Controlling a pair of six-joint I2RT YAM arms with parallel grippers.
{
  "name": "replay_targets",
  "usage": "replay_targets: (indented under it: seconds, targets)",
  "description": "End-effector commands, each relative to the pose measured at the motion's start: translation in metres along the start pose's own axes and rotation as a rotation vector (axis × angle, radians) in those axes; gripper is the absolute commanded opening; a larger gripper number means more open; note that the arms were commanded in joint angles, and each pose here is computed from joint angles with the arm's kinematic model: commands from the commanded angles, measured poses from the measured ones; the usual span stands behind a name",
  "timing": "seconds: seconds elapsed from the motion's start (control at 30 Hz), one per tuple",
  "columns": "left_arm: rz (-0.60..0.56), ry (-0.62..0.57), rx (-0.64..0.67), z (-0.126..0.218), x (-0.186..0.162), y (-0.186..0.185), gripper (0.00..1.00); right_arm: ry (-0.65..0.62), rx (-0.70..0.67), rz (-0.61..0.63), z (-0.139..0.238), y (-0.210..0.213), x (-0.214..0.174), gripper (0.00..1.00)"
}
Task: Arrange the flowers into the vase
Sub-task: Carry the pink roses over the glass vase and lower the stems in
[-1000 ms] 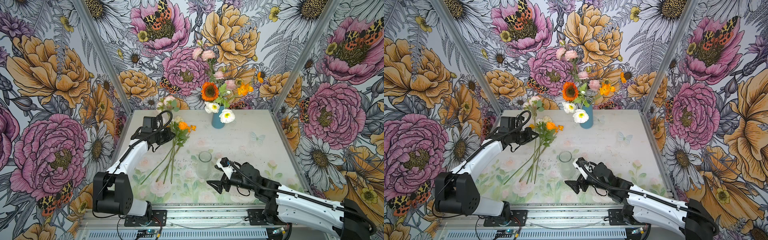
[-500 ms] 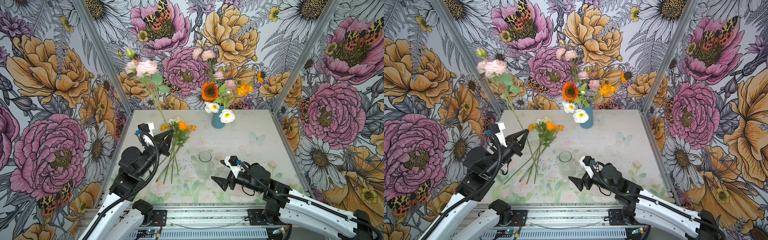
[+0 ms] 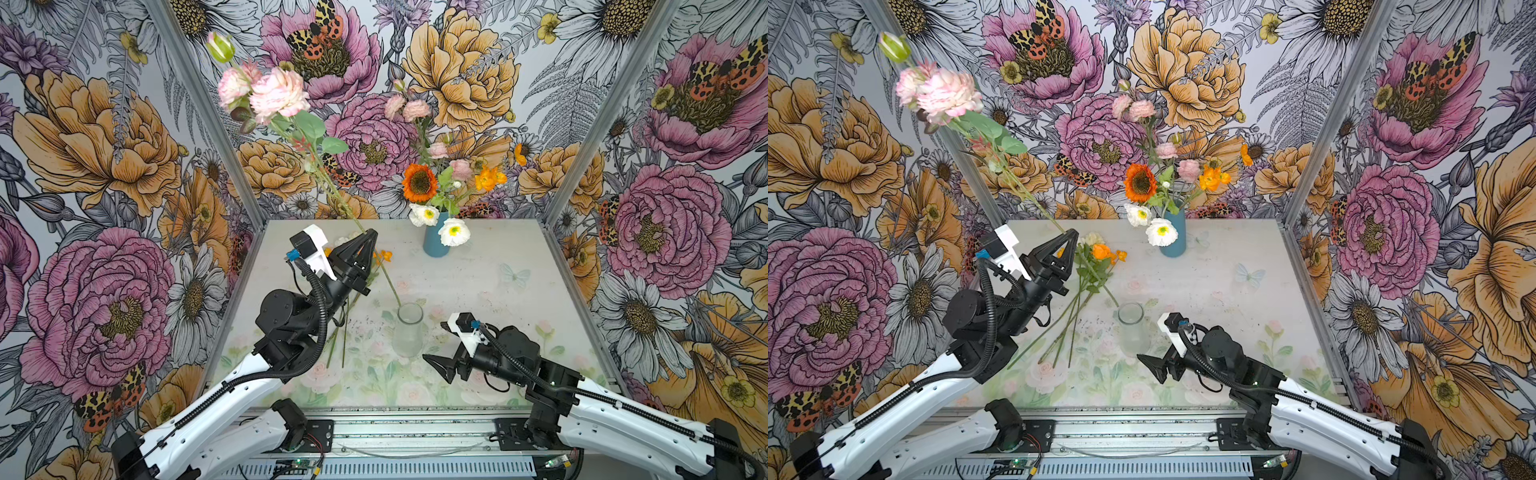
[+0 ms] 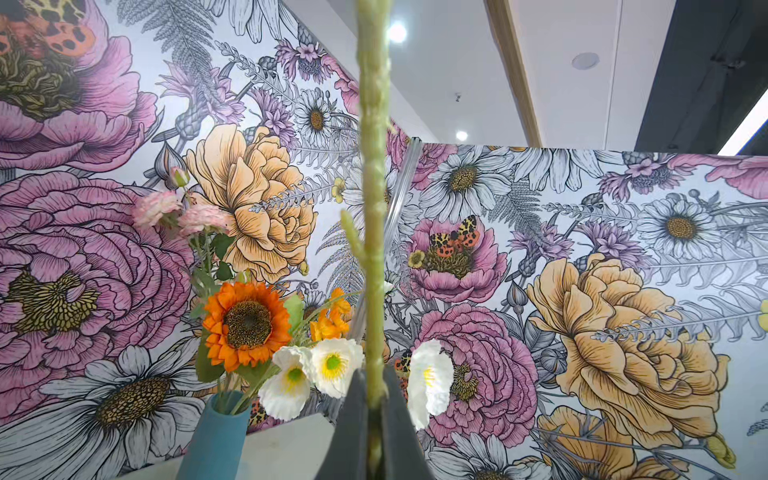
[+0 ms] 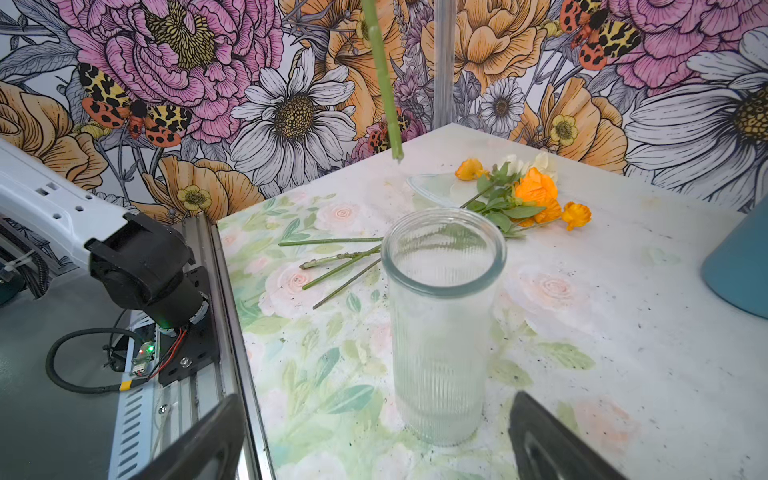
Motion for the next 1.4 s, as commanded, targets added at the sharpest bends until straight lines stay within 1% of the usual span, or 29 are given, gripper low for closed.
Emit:
replay_targets:
  seconds: [0.0,0.23,0.37,0.5,0.63,0.77,1.07,1.17,1.3,1.37]
  targets:
    - [-0.011,-0.064,-0.010,-0.008,0.008,-0.006,0.00,-0.046,0.025,0.004,0.004,0.007,0.015,0.99]
    - [-0.023,-0.004,-0.070,-0.009,-0.038,-0.014,0.00,-0.045,0.013,0.007,0.007,0.005,0.011,1.00]
    - [-0.038,0.039,-0.122,-0.002,-0.070,-0.017,0.00,-0.055,0.000,0.003,0.009,0.003,0.013,0.99]
    - [-0.056,0.079,-0.145,0.010,-0.099,-0.015,0.00,-0.070,0.000,0.007,0.009,0.004,0.016,0.99]
    - [-0.114,0.159,-0.200,0.019,-0.129,-0.016,0.00,-0.061,0.011,0.014,0.007,0.006,0.018,0.99]
    - [-0.139,0.234,-0.208,0.028,-0.154,-0.011,0.00,-0.059,0.028,0.007,0.003,0.008,0.020,1.00]
    - [-0.145,0.310,-0.163,0.047,-0.187,0.003,0.00,-0.043,0.020,0.004,0.002,0.006,0.013,0.99]
    - [-0.132,0.326,-0.155,0.050,-0.192,0.004,0.05,-0.034,0.020,0.002,0.000,0.005,0.011,1.00]
    - [-0.121,0.319,-0.136,0.055,-0.193,0.008,0.11,-0.023,0.019,0.001,-0.003,0.005,0.009,0.99]
    - [-0.125,0.320,-0.125,0.057,-0.193,0.010,0.12,-0.019,0.023,0.001,-0.004,0.005,0.008,1.00]
Point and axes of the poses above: each gripper's point midway between its finger pads, its own z axis back along the fingers, its own y axis along the line the jaws close on, x = y × z, the point moved 5 cm from there along z, back along the fingers, and after that the axes turned 6 degrees about -z, right-handed, at the moved point
